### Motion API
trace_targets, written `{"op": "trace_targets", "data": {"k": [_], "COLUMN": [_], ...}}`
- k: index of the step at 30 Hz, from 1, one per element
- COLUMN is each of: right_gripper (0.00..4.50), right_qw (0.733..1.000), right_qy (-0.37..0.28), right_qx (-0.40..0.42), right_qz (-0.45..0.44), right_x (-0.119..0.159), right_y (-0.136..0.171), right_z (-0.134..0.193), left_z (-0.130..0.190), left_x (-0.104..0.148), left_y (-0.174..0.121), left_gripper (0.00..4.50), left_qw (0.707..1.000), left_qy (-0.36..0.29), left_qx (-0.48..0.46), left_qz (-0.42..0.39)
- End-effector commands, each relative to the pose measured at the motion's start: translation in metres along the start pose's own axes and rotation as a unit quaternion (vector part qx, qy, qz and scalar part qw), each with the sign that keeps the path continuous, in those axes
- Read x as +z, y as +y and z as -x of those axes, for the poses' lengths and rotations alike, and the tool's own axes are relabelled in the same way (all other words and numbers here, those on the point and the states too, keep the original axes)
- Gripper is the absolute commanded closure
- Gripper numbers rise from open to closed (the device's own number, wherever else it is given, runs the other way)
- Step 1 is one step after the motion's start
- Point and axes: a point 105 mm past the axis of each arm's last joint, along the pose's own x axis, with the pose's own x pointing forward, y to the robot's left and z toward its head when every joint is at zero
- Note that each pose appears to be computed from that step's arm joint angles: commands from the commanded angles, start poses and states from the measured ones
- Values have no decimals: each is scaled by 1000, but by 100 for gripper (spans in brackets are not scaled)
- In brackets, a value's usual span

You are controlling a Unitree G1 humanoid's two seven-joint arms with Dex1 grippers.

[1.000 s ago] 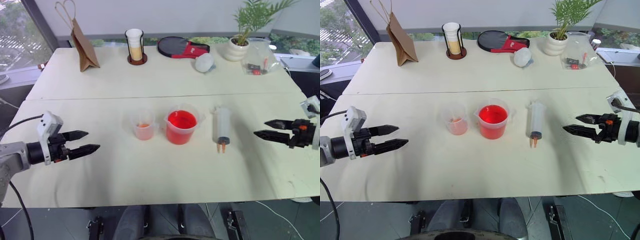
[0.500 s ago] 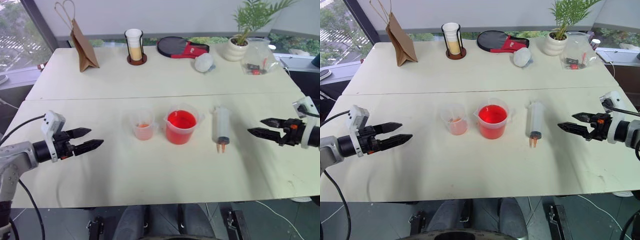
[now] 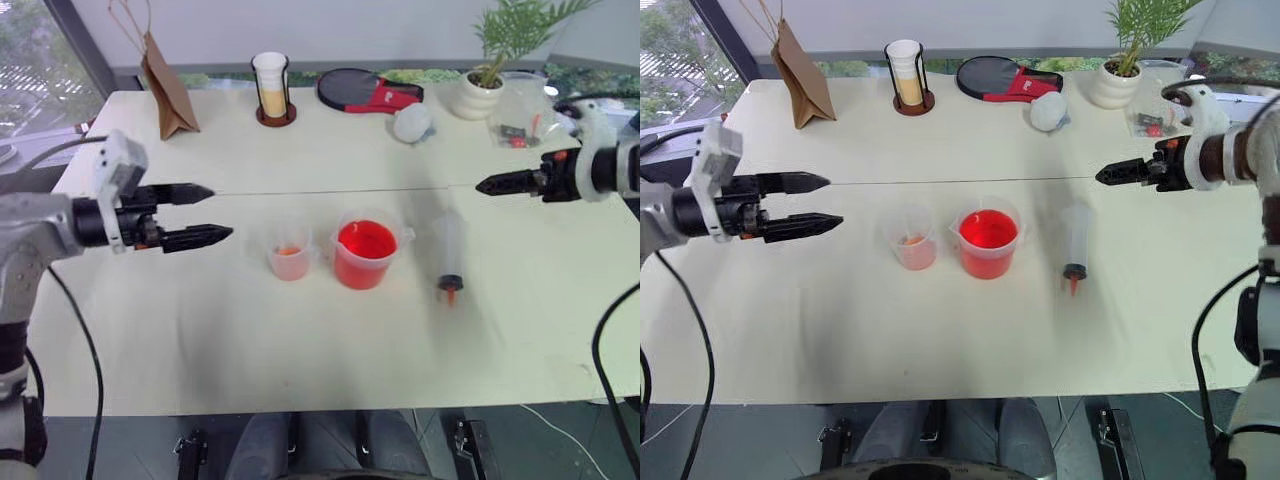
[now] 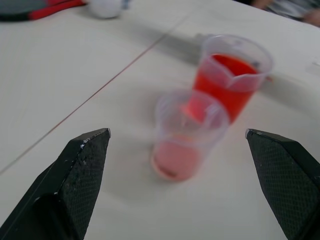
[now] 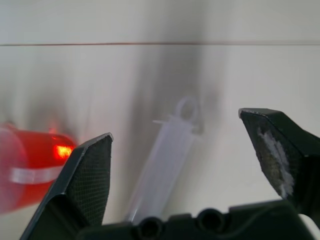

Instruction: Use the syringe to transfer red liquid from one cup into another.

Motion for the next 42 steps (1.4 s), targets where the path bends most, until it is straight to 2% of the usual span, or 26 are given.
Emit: {"op": "trace_targets", "data": {"k": [1,6,10,14,21,24,27,28,30,33,35,37,39,42], "right_gripper": [4,4,4,4,4,90,252,292,306,306,306,306,306,306], "right_qw": [998,992,986,981,979,979,978,978,978,982,998,997,986,951], "right_qy": [54,115,154,181,183,187,192,193,194,166,51,-43,-120,-232], "right_qx": [-8,16,1,-32,-79,-77,-67,-67,-67,-62,-9,61,99,152], "right_qz": [-33,-50,-57,-58,-45,-32,-35,-38,-42,-60,-48,-24,60,136], "right_x": [-5,-12,-28,-43,-47,-49,-48,-48,-47,-36,14,56,86,118], "right_y": [1,18,17,10,5,8,13,14,14,14,26,46,62,90], "right_z": [-7,-22,-39,-57,-85,-93,-93,-93,-92,-86,-70,-48,-27,2], "left_z": [-14,-23,-23,-26,-31,-30,-26,-26,-26,-26,-21,-17,-17,-16], "left_x": [16,29,29,14,0,-5,-8,-8,-9,-9,-9,-6,3,7], "left_y": [-9,-18,-21,-27,-31,-29,-22,-21,-20,-17,-7,2,11,23], "left_gripper": [0,0,0,0,0,0,0,0,0,0,0,0,0,0], "left_qw": [998,995,995,995,998,998,998,999,998,998,998,998,997,995], "left_qy": [-12,-19,-17,5,-3,3,2,2,1,-1,0,-3,-13,5], "left_qx": [-43,-59,-56,-51,-36,-26,-10,-8,-7,-3,9,19,22,20], "left_qz": [-33,-71,-81,-80,-58,-57,-54,-54,-55,-55,-56,-57,-71,-94]}}
